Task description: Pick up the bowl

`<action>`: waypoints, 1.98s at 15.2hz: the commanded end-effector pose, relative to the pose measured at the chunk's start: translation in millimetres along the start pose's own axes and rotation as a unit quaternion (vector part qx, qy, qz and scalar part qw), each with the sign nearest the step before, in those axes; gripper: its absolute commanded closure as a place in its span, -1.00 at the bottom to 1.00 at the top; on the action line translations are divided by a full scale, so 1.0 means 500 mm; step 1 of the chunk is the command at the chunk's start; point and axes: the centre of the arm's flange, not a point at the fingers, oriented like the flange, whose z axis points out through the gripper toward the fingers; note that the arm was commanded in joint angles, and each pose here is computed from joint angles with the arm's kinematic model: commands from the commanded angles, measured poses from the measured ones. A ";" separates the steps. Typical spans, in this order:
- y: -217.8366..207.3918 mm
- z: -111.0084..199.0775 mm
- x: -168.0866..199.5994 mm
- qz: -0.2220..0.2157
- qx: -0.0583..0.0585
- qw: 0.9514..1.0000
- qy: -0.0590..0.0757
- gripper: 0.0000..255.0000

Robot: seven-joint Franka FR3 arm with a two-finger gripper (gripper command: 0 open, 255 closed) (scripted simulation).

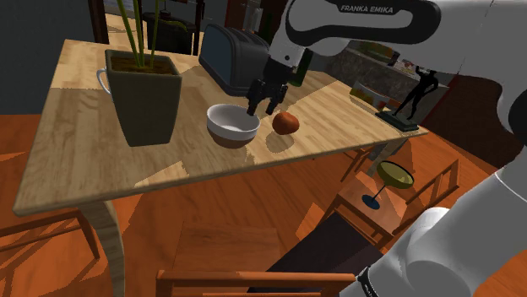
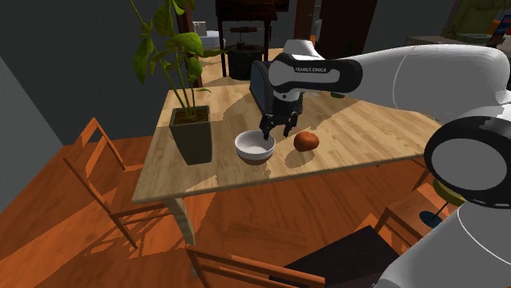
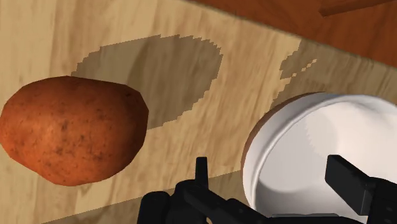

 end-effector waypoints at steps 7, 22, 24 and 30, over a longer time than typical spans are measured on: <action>0.001 0.061 0.061 -0.004 0.003 1.000 0.005 -1.00; 0.004 0.078 0.061 -0.004 0.003 1.000 0.005 1.00; 0.000 0.057 0.061 -0.004 0.003 1.000 0.005 1.00; -0.010 -0.006 0.062 -0.004 0.003 1.000 0.005 1.00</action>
